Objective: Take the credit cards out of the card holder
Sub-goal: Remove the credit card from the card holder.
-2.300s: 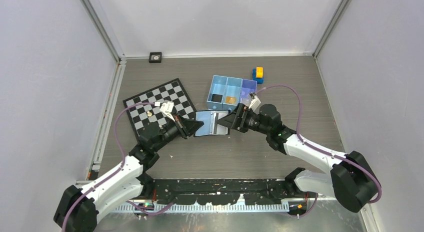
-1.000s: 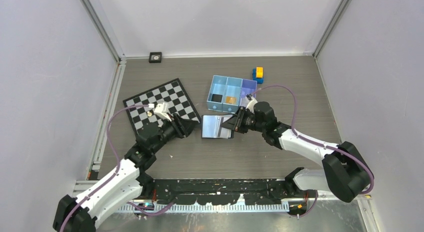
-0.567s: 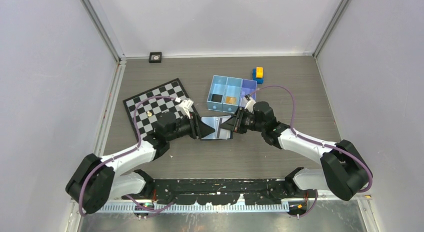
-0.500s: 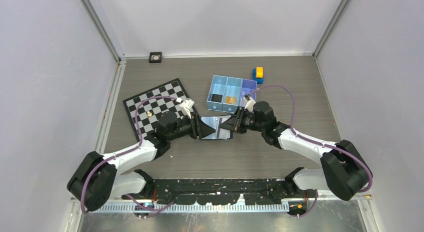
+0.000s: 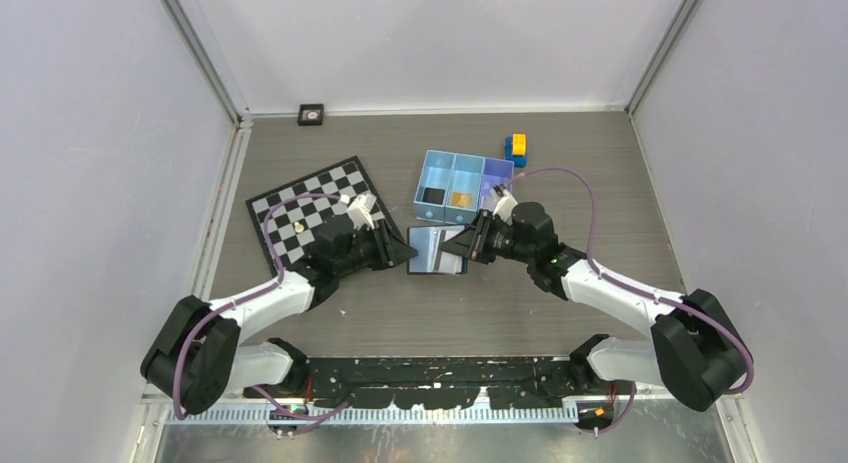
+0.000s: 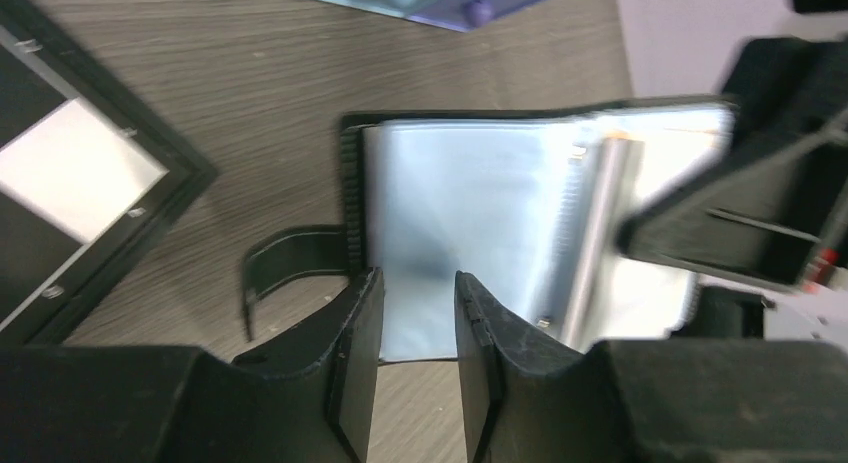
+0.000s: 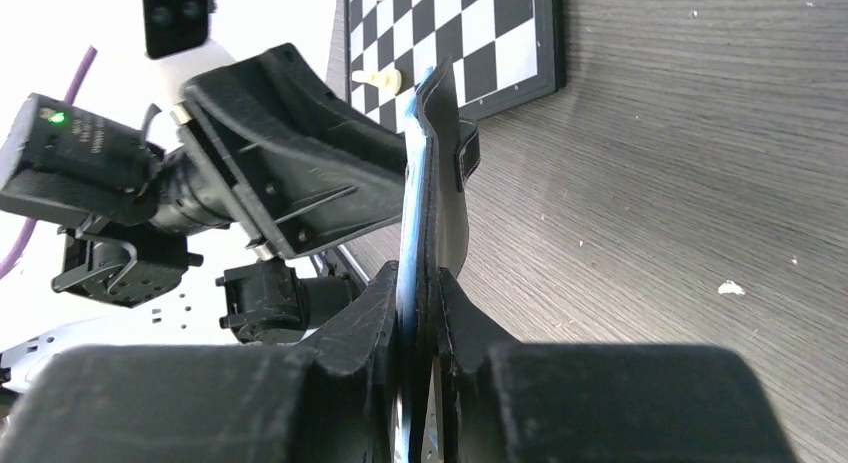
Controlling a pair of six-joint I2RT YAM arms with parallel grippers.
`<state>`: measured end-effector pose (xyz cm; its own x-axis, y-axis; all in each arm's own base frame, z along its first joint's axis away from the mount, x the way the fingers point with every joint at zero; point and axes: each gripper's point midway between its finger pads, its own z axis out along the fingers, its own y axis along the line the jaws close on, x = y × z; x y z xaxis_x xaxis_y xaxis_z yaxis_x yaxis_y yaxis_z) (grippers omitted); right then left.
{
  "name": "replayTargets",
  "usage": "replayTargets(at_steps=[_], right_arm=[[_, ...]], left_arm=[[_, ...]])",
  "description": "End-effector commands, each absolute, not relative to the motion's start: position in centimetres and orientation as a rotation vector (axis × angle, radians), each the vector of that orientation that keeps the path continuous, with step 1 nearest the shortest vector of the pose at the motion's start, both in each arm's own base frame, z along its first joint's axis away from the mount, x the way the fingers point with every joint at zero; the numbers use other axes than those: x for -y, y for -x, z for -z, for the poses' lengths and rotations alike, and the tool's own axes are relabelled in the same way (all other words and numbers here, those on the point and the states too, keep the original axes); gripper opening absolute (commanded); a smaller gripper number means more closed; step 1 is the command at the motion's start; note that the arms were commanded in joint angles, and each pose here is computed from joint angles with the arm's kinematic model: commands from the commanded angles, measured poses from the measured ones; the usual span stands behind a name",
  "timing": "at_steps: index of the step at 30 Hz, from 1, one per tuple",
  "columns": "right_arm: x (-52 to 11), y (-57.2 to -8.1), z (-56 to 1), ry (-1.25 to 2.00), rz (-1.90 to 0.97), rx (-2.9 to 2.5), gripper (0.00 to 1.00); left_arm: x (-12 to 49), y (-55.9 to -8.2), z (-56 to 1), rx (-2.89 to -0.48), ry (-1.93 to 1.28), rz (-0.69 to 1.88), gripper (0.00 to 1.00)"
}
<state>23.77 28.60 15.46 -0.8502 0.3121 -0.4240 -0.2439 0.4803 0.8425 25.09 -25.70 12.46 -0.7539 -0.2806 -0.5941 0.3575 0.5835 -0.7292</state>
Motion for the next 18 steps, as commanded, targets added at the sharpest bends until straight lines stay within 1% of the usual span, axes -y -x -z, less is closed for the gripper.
replayTargets(at_steps=[1,4,10,12,15,18], right_arm=[[-28.5,-24.3,-18.8,-0.019,-1.393,-2.056,0.01],[-28.4,-24.2,-19.1,-0.019,-1.396,-2.043,0.00],[-28.4,-24.3,-19.1,-0.024,-1.394,-2.042,0.01],[-28.2,-24.5,-18.7,-0.038,-1.371,-2.060,0.00],[-27.9,-24.9,-17.8,-0.063,-1.320,-2.096,0.00],[-27.9,-25.0,-17.7,-0.067,-1.311,-2.103,0.00]], left_arm=[[23.2,-27.2,-10.8,-2.181,0.145,1.021,0.33],[22.9,-27.4,-10.5,-2.174,0.181,1.017,0.33],[23.7,-27.3,-10.3,-2.199,0.145,1.050,0.33],[23.9,-27.2,-10.8,-2.191,0.111,1.059,0.28],[22.6,-27.3,-11.9,-2.173,0.114,0.975,0.27],[20.1,-27.3,-13.6,-2.072,0.168,0.873,0.29]])
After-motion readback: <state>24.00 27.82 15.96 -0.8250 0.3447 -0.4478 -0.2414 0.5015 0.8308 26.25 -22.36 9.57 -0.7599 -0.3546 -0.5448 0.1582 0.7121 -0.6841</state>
